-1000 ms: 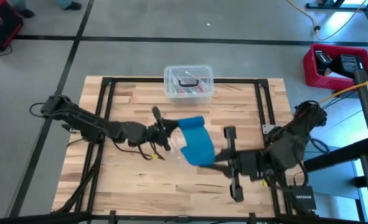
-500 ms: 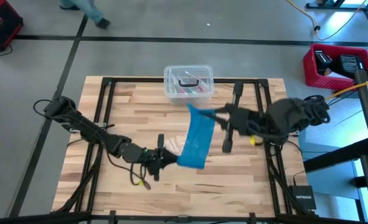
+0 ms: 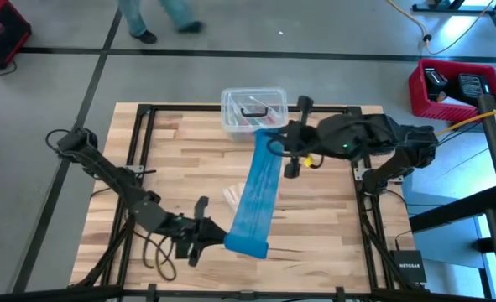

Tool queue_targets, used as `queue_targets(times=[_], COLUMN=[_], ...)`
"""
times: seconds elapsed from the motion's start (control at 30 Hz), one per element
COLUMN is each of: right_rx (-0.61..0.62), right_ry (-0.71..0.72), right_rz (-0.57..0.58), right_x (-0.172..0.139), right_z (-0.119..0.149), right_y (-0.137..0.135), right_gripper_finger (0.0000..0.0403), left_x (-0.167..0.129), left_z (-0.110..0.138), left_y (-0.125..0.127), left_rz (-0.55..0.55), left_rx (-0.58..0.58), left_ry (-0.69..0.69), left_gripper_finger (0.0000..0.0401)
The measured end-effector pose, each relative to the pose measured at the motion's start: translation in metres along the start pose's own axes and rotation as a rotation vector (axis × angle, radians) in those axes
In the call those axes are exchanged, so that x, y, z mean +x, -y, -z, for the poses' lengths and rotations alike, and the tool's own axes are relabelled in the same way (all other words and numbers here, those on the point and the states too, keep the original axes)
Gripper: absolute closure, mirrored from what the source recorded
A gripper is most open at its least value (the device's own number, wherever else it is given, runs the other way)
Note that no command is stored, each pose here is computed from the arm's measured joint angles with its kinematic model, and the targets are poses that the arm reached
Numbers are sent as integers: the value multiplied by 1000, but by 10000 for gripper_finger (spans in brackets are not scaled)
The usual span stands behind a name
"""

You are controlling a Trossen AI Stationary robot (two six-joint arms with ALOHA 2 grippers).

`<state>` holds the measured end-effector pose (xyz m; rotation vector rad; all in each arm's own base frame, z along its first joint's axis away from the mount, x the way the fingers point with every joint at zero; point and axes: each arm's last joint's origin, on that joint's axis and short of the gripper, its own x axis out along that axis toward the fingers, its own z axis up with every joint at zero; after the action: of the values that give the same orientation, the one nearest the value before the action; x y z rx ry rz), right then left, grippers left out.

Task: Roll bandage
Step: Roll the blue bandage

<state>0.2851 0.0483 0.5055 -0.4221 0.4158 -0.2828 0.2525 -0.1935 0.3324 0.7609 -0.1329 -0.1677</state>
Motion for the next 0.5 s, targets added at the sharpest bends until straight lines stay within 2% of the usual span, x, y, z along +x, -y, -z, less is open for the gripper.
queue_targets(times=[0.23,0.5], right_rx=[-20,33], right_ry=[-73,-77], right_rz=[-62,-170], right_x=[31,66], right_z=[22,49], right_y=[-16,-49], right_gripper_finger=[401,401], left_x=[-16,-30], left_z=[-37,-61], left_y=[-19,-54], left_rz=[-83,-211], left_rx=[118,188], left_ry=[40,50], left_gripper_finger=[400,400])
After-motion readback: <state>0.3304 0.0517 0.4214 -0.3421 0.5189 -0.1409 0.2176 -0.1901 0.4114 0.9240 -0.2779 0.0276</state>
